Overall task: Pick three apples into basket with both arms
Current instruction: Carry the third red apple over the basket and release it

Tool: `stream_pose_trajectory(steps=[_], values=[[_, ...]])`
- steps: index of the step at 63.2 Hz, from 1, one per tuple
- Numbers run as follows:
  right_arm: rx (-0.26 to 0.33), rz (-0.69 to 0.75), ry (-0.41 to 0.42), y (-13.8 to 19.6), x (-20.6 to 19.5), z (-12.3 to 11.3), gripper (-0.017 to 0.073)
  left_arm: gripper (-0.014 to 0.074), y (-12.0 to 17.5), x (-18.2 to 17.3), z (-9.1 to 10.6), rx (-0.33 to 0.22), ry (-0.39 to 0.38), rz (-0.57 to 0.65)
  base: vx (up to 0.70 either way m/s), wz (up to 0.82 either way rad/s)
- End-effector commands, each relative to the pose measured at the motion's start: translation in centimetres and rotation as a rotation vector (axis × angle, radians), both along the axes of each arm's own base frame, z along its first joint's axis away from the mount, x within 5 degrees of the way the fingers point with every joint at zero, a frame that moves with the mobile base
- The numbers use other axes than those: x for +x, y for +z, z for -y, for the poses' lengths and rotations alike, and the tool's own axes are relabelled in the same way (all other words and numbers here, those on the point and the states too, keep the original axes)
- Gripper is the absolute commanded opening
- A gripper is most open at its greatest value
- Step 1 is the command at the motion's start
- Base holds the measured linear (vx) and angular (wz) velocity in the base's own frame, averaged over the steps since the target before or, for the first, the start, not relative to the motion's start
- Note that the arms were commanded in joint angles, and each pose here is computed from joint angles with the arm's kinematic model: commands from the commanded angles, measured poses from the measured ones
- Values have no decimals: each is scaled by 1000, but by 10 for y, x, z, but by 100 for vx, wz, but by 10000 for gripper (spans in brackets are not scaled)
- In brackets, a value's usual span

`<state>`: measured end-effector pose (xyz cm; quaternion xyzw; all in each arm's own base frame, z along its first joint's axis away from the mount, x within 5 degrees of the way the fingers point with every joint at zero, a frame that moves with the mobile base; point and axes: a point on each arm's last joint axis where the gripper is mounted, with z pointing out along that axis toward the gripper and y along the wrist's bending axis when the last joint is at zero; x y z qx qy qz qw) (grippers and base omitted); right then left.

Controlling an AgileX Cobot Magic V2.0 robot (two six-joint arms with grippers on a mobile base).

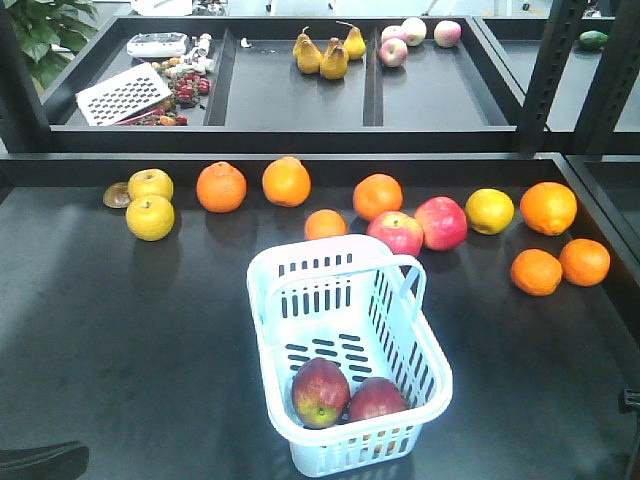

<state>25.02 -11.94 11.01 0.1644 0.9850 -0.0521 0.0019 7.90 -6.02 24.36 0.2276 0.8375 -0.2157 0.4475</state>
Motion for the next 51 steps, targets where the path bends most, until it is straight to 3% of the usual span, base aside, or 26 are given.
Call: stream_pose_trajectory(steps=[1, 14, 29, 42, 51], values=[[-29, 49, 14, 13, 4, 4, 482, -6, 12, 4, 0, -59, 39, 54, 0, 0], [-10, 92, 13, 28, 4, 0, 244, -6, 12, 4, 0, -59, 39, 54, 0, 0], [24, 305, 54, 86, -3, -15, 34, -6, 12, 4, 0, -59, 39, 54, 0, 0], [123, 518, 165, 138, -18, -41, -8, -6, 12, 4, 0, -59, 39, 54, 0, 0], [247, 647, 253, 167, -32, -65, -4, -6, 12, 4, 0, -59, 39, 54, 0, 0]])
